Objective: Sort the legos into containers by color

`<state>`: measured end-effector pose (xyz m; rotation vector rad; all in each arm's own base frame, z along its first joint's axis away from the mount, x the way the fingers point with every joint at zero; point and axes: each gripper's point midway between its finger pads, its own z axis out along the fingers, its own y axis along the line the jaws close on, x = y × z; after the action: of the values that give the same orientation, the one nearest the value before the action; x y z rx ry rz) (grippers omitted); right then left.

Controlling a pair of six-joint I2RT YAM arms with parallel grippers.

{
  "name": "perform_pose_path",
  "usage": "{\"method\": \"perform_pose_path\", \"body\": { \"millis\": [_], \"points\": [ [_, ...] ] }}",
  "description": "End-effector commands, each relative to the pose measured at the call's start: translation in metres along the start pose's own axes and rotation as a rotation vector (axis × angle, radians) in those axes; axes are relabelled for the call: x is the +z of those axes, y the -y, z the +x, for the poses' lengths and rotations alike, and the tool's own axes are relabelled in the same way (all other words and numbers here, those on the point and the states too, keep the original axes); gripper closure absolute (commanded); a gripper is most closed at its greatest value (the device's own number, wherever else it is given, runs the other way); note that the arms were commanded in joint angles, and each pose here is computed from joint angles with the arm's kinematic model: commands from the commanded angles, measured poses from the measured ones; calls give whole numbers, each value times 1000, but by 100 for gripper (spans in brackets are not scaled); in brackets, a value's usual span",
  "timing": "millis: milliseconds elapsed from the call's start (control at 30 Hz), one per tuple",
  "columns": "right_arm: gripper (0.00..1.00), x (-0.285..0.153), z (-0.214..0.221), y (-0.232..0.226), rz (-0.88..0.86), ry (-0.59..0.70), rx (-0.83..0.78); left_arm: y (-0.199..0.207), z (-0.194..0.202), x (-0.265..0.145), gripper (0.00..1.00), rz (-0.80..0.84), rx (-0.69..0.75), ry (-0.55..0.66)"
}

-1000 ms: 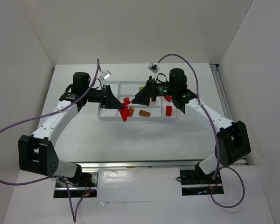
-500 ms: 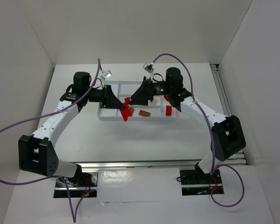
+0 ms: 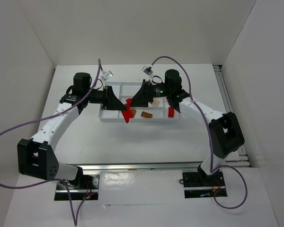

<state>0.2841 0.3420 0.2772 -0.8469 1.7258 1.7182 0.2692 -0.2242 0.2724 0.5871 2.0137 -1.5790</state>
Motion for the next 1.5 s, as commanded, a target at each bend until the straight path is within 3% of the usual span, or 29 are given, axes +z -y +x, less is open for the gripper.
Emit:
{"method": "perform_pose_path", "body": {
  "millis": [0, 333, 400, 633, 1033, 1200, 1300, 1333, 1467],
  "points": [
    [10, 5, -23, -21, -61, 30, -111, 23, -14, -4, 100, 40, 114, 24],
    [60, 14, -26, -29, -128, 43, -100, 19, -9, -4, 100, 37, 96, 18],
    [60, 14, -29, -31, -131, 46, -109, 19, -9, -4, 100, 37, 96, 18],
    [81, 15, -33, -22, -90, 80, -97, 13, -7, -2, 100, 25, 79, 15],
    [85, -30, -44, 23, 176, 199, -14, -16, -12, -23, 100, -76, 20, 96],
    [86, -47, -38, 58, 365, 226, 31, -17, -17, -27, 100, -114, 8, 126],
    [86, -65, -39, 86, 579, 257, 64, -29, -21, -28, 100, -186, -13, 153],
    [86, -88, -33, 110, 780, 278, 119, -34, -21, -29, 100, -216, -38, 162],
    [88, -143, -18, 145, 1172, 306, 160, -59, -28, -41, 100, -435, -77, 218]
  ]
}}
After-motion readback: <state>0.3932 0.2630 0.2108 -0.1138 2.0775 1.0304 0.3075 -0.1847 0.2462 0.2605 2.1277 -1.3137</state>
